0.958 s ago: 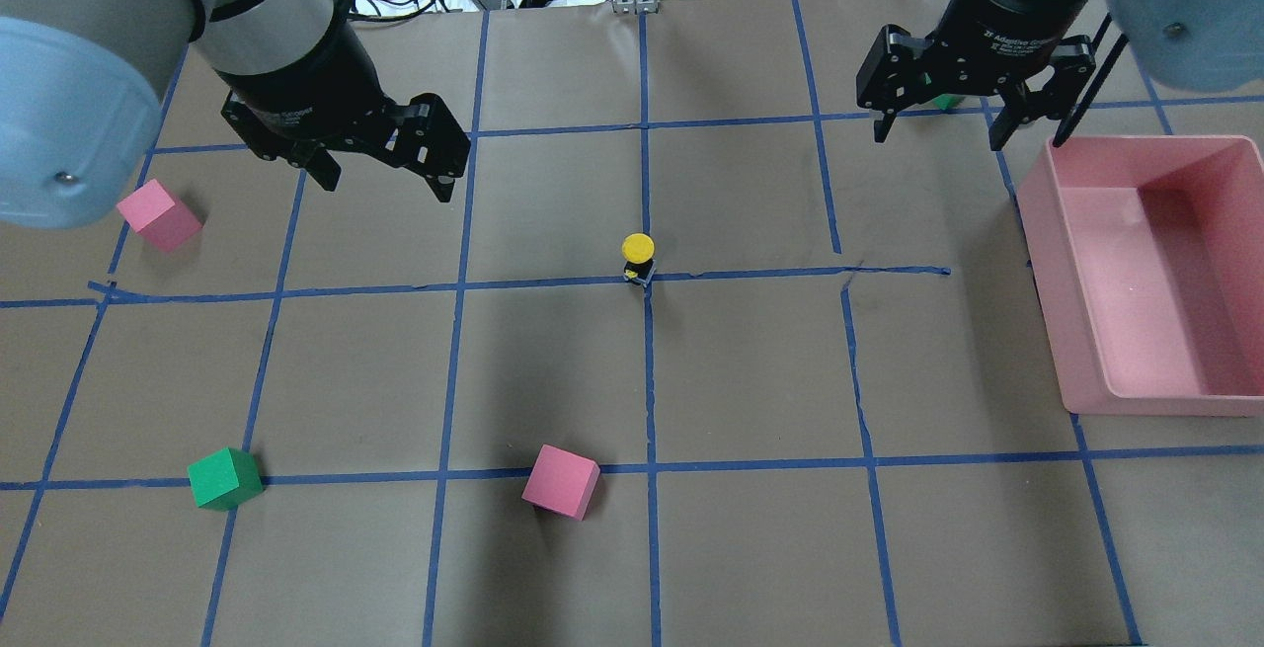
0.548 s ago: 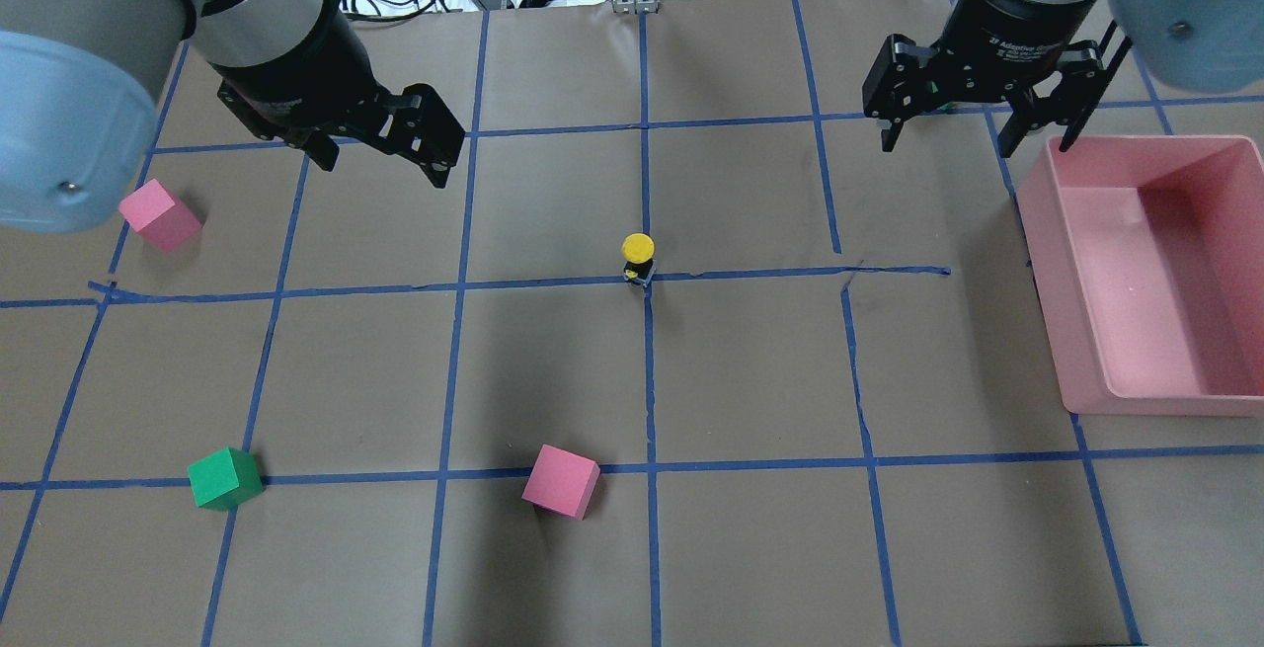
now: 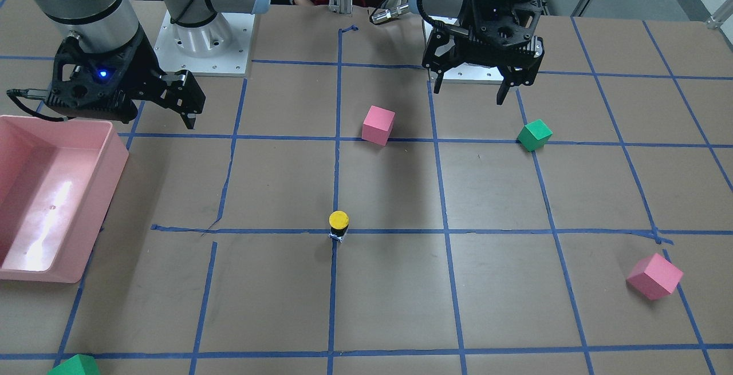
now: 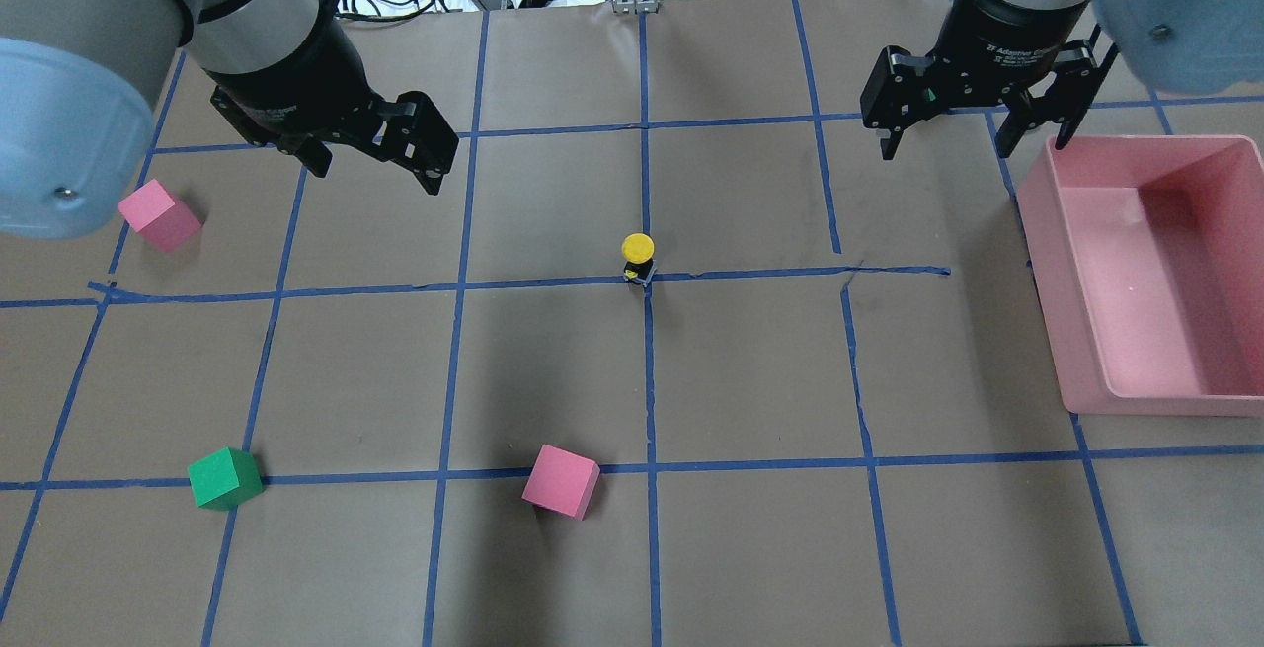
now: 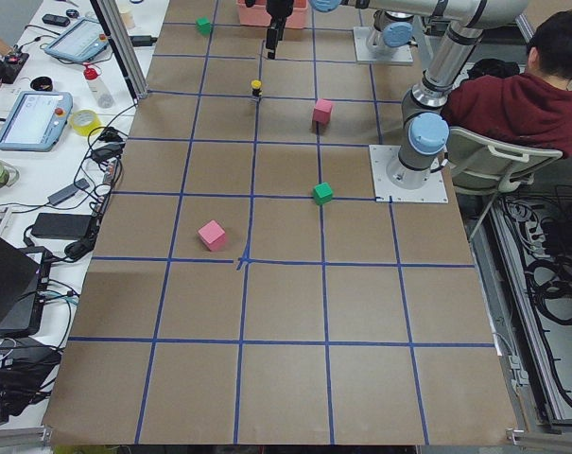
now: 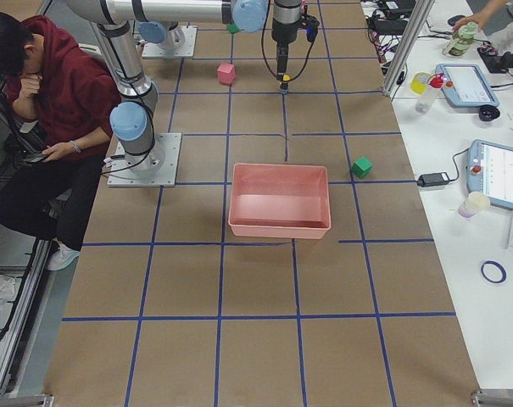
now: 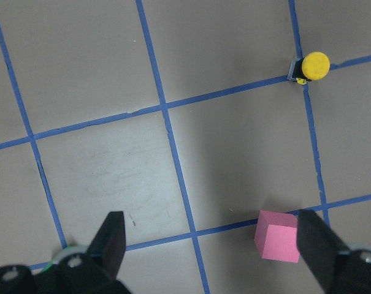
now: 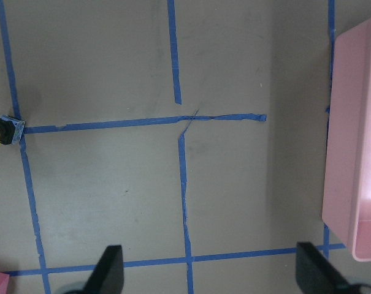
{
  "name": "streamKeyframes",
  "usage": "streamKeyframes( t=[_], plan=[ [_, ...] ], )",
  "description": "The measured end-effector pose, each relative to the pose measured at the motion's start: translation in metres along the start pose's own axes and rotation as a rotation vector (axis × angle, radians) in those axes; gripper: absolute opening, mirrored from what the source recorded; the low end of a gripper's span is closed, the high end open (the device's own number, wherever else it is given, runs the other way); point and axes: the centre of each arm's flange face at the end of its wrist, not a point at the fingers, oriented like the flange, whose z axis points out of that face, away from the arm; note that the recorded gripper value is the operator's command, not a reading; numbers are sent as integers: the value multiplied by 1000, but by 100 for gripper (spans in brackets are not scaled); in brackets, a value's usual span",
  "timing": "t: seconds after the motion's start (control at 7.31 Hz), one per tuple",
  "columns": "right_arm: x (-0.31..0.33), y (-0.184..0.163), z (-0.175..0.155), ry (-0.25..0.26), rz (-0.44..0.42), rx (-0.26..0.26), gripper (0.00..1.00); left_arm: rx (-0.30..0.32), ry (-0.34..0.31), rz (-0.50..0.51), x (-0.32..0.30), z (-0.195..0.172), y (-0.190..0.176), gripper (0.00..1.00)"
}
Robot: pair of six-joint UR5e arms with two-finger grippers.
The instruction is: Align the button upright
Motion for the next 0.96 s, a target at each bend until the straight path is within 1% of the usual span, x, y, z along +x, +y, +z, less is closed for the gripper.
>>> streamKeyframes(
  t=[0.55,0.68,0.82,0.96],
  plan=[
    [-1,-7,9,-6,-2,-11,100,5,7,-4,1,2,-2,100],
    [-1,-8,8,-9,-3,-9,100,11,9,-25,1,1,-3,100],
    [-1,-8,7,-10,-7,-5,100,14,11,-81,0,0,-3,100],
    [-1,-8,5,-10,-12,-2,100,15,13,-159,0,0,-3,100]
  ],
)
